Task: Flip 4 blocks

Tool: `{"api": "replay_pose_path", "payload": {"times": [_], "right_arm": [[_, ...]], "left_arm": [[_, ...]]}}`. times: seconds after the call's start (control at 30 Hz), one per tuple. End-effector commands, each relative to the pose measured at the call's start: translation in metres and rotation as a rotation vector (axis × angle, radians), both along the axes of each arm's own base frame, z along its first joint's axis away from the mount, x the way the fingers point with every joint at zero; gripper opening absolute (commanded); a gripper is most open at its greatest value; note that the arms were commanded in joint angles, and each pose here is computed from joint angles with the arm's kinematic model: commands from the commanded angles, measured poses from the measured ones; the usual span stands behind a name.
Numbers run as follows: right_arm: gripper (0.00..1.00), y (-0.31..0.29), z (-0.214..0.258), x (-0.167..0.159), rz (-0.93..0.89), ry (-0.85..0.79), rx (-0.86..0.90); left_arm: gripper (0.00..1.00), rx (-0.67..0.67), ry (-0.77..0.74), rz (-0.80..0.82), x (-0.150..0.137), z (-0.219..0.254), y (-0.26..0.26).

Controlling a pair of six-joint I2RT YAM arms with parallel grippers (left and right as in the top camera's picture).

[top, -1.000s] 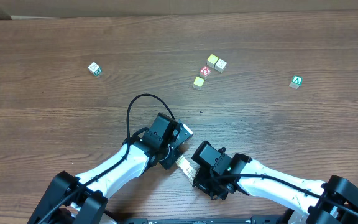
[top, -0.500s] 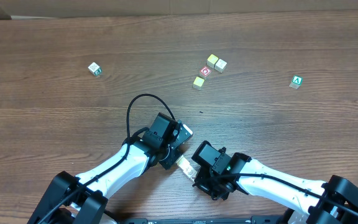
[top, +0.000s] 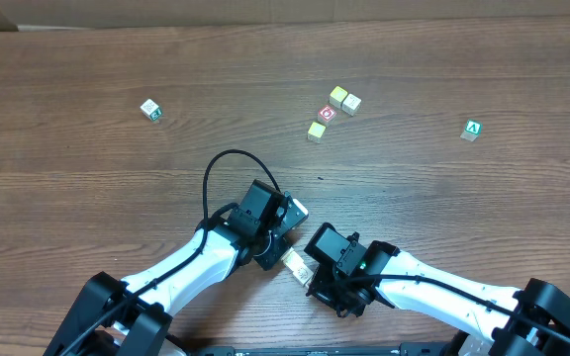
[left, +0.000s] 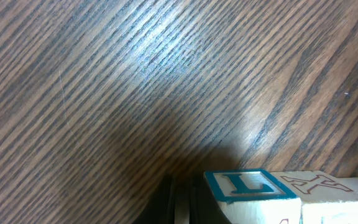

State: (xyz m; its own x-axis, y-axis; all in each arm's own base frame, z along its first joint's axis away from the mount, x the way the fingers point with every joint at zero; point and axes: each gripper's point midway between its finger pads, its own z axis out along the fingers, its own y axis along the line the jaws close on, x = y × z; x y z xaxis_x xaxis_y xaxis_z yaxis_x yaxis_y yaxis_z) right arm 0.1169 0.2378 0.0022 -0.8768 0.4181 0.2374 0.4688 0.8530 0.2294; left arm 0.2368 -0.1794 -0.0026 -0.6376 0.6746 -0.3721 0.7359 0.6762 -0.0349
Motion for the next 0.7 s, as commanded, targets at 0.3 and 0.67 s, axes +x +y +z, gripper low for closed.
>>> {"api": "replay_pose_path", "payload": {"times": [0.3,0.67], "right_arm": [[0.04,0.0147,0.0095,0.0148,0.044,-0.069,0.044],[0.04,0.0175,0.0103,0.0191,0.053,-0.094,0.055]], "left_arm": [[0.04,0.005,0.076,-0.06,-0.0236,-0.0155,-0.0011],[0.04,0.011,0.072,-0.055,-0.0224,-0.0157,0.0004]]}}
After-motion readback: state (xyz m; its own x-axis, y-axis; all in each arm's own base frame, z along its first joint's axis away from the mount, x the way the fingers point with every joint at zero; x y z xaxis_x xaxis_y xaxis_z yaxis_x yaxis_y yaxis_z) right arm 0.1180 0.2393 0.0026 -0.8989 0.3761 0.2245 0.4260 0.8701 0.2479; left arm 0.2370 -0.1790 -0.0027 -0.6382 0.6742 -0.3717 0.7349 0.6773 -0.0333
